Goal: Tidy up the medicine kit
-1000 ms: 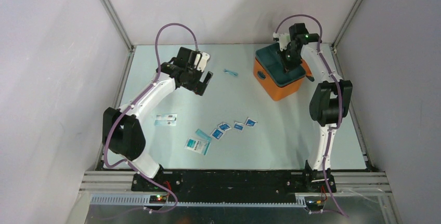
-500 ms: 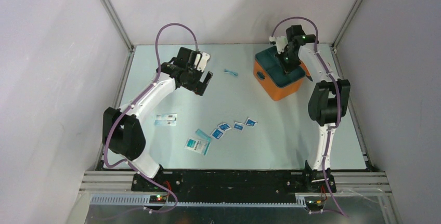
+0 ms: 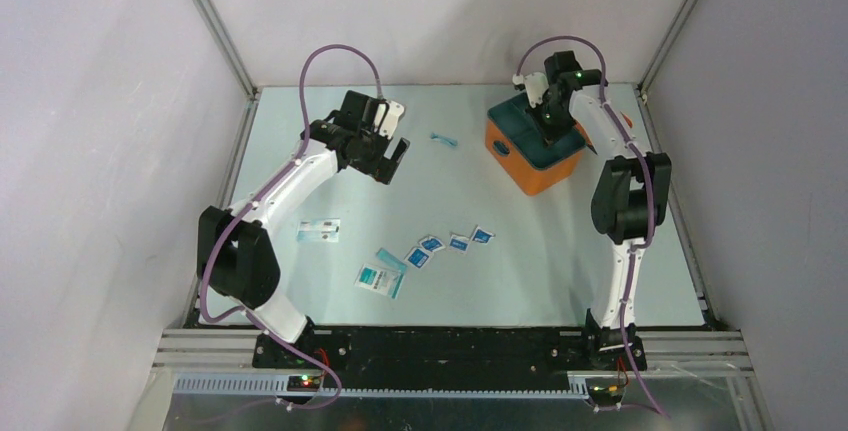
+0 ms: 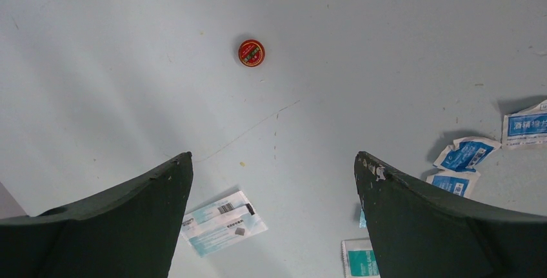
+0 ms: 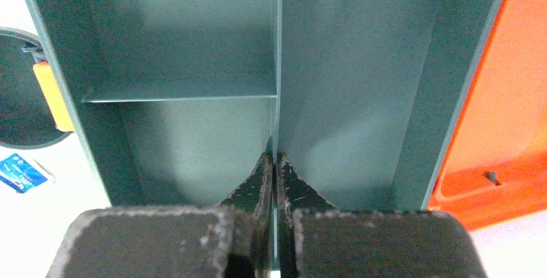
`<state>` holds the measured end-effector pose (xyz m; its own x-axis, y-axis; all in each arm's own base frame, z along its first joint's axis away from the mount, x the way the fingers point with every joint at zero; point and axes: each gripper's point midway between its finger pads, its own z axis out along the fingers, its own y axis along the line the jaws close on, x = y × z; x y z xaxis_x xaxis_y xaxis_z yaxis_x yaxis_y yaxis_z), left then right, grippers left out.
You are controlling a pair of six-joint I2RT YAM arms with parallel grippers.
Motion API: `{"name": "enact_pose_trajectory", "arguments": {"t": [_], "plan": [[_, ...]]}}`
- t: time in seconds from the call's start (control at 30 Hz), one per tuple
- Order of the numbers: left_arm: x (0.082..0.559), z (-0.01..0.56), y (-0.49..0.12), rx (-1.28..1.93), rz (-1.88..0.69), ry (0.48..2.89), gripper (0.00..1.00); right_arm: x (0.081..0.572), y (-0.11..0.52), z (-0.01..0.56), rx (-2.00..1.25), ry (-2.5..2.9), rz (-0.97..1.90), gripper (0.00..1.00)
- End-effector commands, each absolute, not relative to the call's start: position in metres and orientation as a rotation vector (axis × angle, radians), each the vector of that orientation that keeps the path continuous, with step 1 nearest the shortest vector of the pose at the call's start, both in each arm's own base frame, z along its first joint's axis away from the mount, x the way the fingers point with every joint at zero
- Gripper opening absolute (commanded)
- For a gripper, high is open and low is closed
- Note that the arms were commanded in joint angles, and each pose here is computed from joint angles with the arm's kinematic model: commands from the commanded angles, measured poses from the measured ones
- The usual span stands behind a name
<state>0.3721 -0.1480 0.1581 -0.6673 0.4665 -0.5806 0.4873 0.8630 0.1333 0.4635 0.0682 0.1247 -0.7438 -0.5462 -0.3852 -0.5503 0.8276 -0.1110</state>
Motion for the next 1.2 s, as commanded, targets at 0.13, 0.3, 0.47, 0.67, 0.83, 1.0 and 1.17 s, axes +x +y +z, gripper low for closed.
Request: {"name": "enact_pose_trajectory", "arguments": {"t": [0.13, 0.3, 0.47, 0.67, 0.83, 1.0, 1.17], "plan": [[0.373, 0.166, -0.149, 0.714, -0.019, 2.355, 1.0, 0.42, 0.081, 0.122, -1.001, 2.62, 0.113, 0.0], [0.374, 0.164, -0.146, 0.74, 0.007, 2.348, 1.0, 0.39, 0.095, 0.124, -1.081, 2.613, 0.168, 0.0], [0.372, 0.163, -0.145, 0.748, 0.005, 2.346, 1.0, 0.369, 0.102, 0.127, -1.122, 2.617, 0.183, 0.0], [0.358, 0.149, -0.131, 0.784, -0.026, 2.376, 0.99, 0.39, 0.099, 0.164, -1.05, 2.532, 0.087, 0.42], [0.346, 0.145, -0.102, 0.688, -0.227, 2.404, 0.97, 0.42, 0.104, 0.228, -0.981, 2.36, 0.039, 0.59], [0.339, 0.152, -0.081, 0.63, -0.284, 2.38, 0.96, 0.419, 0.143, 0.27, -0.957, 2.192, 0.284, 0.62], [0.327, 0.136, -0.05, 0.502, -0.222, 2.474, 0.94, 0.397, 0.186, 0.301, -1.019, 1.952, 0.518, 0.63]]}}
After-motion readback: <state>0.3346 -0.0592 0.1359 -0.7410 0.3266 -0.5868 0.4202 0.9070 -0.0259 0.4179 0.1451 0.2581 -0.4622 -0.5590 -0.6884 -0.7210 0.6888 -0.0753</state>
